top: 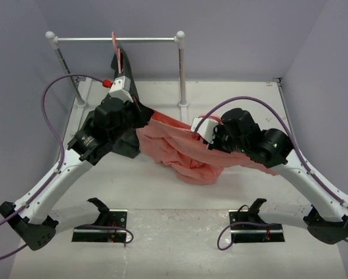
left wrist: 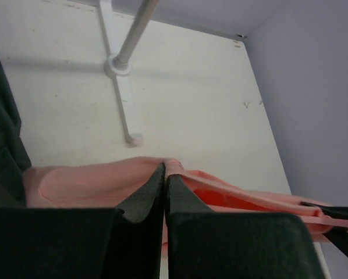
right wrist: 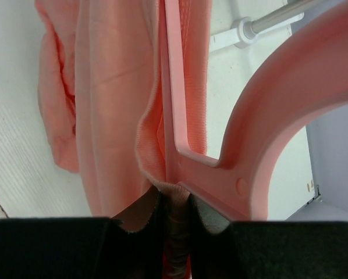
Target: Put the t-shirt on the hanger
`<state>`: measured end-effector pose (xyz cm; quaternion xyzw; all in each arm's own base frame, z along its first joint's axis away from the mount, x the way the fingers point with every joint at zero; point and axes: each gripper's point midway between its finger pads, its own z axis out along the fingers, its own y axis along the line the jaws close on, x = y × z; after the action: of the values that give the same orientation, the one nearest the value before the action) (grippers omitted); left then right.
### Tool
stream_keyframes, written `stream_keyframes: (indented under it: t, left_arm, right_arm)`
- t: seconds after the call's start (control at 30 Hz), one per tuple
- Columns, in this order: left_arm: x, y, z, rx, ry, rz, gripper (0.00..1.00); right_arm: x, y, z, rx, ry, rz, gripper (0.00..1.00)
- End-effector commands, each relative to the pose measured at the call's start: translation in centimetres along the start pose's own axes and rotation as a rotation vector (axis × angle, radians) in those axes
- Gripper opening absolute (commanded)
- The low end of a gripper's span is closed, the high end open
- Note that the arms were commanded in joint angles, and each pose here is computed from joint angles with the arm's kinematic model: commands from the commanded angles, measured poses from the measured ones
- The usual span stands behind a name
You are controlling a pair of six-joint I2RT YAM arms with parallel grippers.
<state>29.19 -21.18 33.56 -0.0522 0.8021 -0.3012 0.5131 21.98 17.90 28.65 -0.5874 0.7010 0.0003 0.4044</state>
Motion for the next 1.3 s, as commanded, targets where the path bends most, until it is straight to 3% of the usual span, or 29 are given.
stream_keyframes:
  t: [0.0,0.17,0.3,0.4,0.57,0.63,0.8,0.93,1.1,1.2,1.27]
  left_arm:
    - [1.0,-6.7,-2.0,0.163,0.011,0.116,0.00]
    - [5.8,-9.2,-2.3,0.206,0.115,0.187,0.00]
    - [4.7,-7.9,-4.4,0.172,0.066,0.185,0.04]
    - [3.1,-8.0,-6.0,0.213,0.023,0.208,0.22]
    - [2.4,-13.7,-9.6,0.572,0.027,0.369,0.73]
    - [2.1,-15.3,-11.1,0.687,0.006,0.407,0.78]
    - [3.4,-18.9,-13.4,0.954,0.034,0.456,0.76]
    - [4.4,-19.8,-12.2,0.976,0.072,0.470,0.60]
    - [5.6,-19.5,-10.5,0.936,0.105,0.481,0.41]
    - [5.9,-18.8,-9.5,0.894,0.100,0.496,0.41]
    - [6.1,-18.2,-8.8,0.858,0.096,0.501,0.57]
  right_arm:
    - [-3.4,0.8,0.6,-0.042,-0.078,-0.089,0.00]
    - [-10.9,1.2,-1.2,-0.024,-0.511,-0.094,0.00]
    - [-9.5,0.9,-1.5,0.019,-0.527,-0.067,0.00]
    - [-8.5,1.4,-1.4,-0.016,-0.541,-0.068,0.00]
    - [-7.8,3.2,-1.1,-0.113,-0.570,-0.097,0.00]
    - [-7.9,4.0,-1.3,-0.160,-0.578,-0.121,0.00]
    - [-8.3,5.1,-1.9,-0.243,-0.596,-0.167,0.00]
    - [-8.5,6.4,-2.3,-0.350,-0.579,-0.187,0.00]
    - [-8.5,6.6,-3.0,-0.358,-0.594,-0.197,0.00]
    - [-8.7,7.0,-3.2,-0.384,-0.608,-0.205,0.00]
    - [-9.0,7.2,-3.2,-0.406,-0.614,-0.209,0.00]
